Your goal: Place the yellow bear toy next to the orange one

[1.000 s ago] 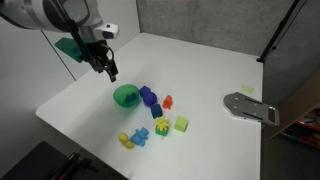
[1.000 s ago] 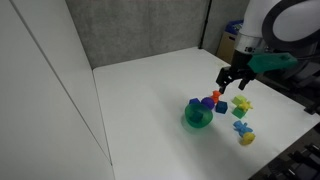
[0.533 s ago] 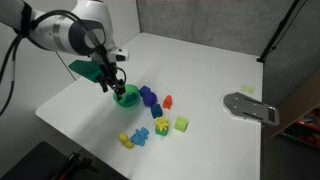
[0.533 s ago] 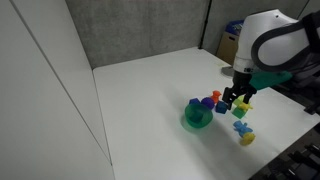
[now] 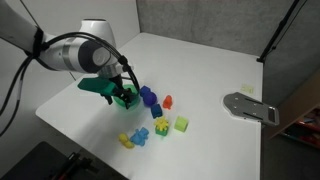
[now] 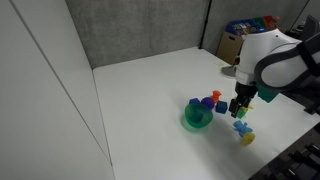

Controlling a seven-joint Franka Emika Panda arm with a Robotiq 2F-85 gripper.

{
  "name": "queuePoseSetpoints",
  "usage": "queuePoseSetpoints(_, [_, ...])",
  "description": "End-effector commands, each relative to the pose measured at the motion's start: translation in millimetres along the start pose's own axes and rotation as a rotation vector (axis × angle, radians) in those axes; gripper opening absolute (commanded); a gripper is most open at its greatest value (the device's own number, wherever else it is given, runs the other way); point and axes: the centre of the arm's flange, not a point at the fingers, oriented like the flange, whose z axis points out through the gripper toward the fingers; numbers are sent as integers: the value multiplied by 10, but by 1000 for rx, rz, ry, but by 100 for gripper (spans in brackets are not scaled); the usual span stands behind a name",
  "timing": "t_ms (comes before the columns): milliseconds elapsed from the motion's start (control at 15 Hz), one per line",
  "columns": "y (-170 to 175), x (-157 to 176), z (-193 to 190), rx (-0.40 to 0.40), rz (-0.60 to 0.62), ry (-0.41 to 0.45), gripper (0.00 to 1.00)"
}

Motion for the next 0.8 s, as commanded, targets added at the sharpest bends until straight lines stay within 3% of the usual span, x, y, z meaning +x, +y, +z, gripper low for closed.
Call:
queuePoseSetpoints(0, [61, -166, 234, 2, -33, 55, 100])
queuePoseSetpoints(400, [115, -327, 638, 31, -36, 43, 100])
queuePoseSetpoints(733, [80, -334, 689, 44, -30, 10, 100])
